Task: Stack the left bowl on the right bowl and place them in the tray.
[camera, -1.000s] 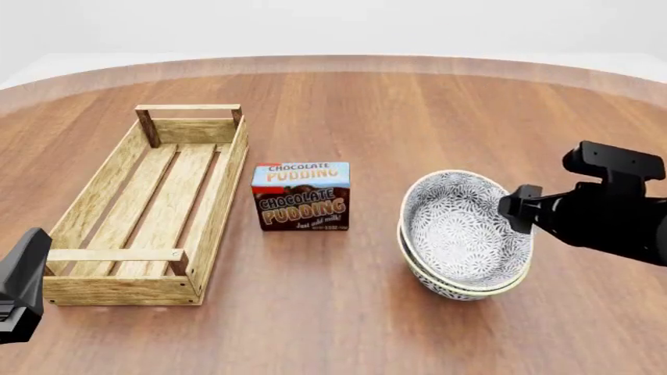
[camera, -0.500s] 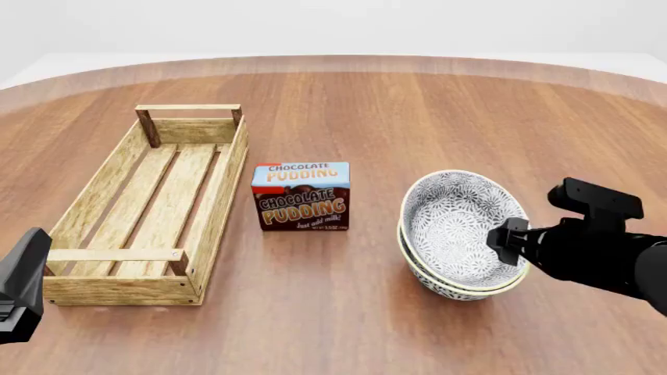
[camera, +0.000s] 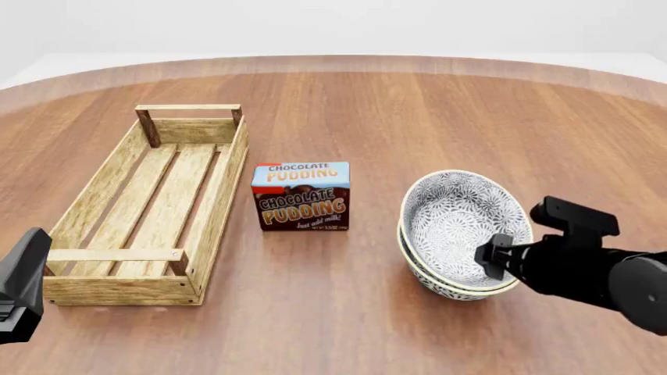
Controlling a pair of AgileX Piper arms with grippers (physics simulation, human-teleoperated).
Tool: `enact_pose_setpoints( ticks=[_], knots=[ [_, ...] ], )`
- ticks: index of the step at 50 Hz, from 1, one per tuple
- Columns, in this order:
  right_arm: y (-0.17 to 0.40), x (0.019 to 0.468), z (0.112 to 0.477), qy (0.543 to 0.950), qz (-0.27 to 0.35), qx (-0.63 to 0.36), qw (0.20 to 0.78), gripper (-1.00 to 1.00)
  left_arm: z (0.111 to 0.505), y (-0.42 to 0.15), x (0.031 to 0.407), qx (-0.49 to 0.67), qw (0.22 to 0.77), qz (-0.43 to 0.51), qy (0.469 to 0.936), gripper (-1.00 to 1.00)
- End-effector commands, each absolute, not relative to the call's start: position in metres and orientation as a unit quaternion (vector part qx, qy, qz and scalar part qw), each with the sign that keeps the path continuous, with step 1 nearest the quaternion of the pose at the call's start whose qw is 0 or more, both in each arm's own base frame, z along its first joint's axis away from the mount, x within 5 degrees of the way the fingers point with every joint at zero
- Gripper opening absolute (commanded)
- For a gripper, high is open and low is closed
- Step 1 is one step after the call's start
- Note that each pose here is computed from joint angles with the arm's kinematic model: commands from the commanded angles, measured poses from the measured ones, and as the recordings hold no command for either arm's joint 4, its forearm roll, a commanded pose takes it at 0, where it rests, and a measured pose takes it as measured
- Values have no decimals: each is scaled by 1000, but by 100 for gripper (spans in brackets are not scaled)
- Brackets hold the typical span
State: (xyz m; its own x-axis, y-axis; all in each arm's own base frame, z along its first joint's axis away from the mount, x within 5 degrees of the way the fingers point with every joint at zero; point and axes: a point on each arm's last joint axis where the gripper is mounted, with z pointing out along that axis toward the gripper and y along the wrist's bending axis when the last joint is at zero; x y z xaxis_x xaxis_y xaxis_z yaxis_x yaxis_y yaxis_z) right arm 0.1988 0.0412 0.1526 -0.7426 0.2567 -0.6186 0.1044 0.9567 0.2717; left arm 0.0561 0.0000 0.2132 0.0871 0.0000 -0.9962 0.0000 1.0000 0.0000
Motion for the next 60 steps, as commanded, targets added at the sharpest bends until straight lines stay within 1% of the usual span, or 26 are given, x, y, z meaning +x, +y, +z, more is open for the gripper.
enact_pose_setpoints(
  ticks=[1,2,3,20,27,34,39,42,44,46,47,48,52,60],
  knots=[
    [40,200,147,928,108,100,341,100,213,0,56,0,737,0,676,100],
    [39,201,147,929,105,100,342,100,213,0,56,0,737,0,676,100],
    [38,201,148,928,104,100,343,-100,213,0,56,0,737,0,676,100],
    [27,206,175,922,89,102,363,-100,213,0,56,0,737,0,676,100],
    [22,205,198,913,84,99,386,-100,213,0,56,0,737,0,676,100],
    [28,199,219,905,96,86,405,-100,213,0,56,0,737,0,676,100],
    [29,198,246,894,103,81,429,-100,213,0,56,0,737,0,676,100],
    [29,198,254,891,103,80,435,-100,213,0,56,0,737,0,676,100],
    [29,197,272,884,106,75,448,-100,213,0,56,0,737,0,676,100],
    [30,196,283,880,108,74,456,-100,213,0,56,0,737,0,676,100],
    [30,196,283,880,108,74,456,-100,213,0,56,0,737,0,676,100],
    [31,195,297,874,112,70,468,-100,213,0,56,0,737,0,676,100],
    [32,196,326,859,121,67,493,-100,213,0,56,0,737,0,676,100],
    [44,212,371,842,135,41,520,-100,213,0,56,0,737,0,676,100]
  ],
)
